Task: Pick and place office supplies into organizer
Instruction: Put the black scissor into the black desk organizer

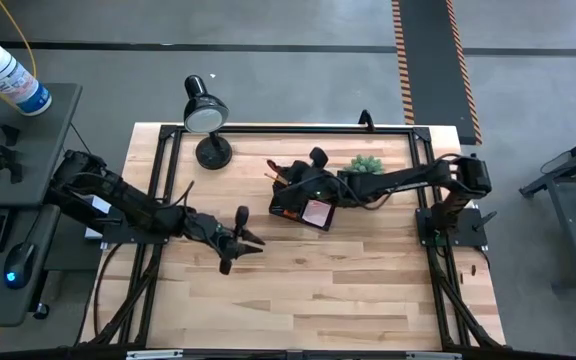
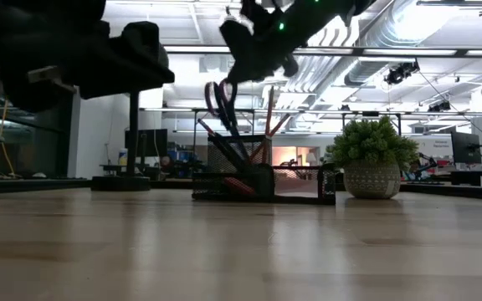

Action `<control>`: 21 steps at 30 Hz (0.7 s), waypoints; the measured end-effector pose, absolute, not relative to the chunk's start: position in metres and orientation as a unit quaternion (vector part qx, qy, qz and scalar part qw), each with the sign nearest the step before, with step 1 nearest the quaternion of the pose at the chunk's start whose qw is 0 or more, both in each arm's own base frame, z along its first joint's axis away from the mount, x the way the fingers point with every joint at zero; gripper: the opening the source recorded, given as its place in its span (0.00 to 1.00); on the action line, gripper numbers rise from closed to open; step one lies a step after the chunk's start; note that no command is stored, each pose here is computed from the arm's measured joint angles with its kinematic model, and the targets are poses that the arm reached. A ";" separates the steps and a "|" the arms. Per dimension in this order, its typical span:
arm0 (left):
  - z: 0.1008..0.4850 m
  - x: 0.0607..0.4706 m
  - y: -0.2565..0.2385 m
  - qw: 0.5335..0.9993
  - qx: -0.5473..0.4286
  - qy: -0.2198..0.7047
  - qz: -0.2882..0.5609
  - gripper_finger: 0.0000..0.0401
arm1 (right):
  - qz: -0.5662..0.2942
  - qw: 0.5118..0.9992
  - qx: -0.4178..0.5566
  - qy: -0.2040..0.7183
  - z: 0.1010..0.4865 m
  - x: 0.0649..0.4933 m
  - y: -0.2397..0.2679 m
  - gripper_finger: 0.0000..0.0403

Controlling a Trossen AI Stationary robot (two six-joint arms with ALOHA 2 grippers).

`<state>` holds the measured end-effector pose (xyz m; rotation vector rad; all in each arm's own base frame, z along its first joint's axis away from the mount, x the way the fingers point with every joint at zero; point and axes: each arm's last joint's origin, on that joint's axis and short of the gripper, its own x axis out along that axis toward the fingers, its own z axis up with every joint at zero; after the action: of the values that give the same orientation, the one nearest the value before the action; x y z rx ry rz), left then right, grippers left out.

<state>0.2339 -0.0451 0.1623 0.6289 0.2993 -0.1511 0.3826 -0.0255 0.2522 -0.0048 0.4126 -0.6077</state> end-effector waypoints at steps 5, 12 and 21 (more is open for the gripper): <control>0.158 0.231 -0.051 0.930 0.321 0.170 -0.061 0.17 | -0.302 0.925 0.014 0.228 0.238 0.386 -0.029 0.07; 0.157 0.230 -0.052 0.929 0.318 0.179 -0.064 0.12 | -0.297 0.924 0.028 0.241 0.233 0.384 -0.025 0.07; 0.155 0.229 -0.052 0.930 0.308 0.188 -0.063 0.08 | -0.309 0.923 0.055 0.224 0.236 0.384 -0.023 0.07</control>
<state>0.2292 -0.0521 0.1552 0.6312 0.3845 -0.1300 0.3842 -0.0232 0.2356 0.1136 0.4591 -0.6342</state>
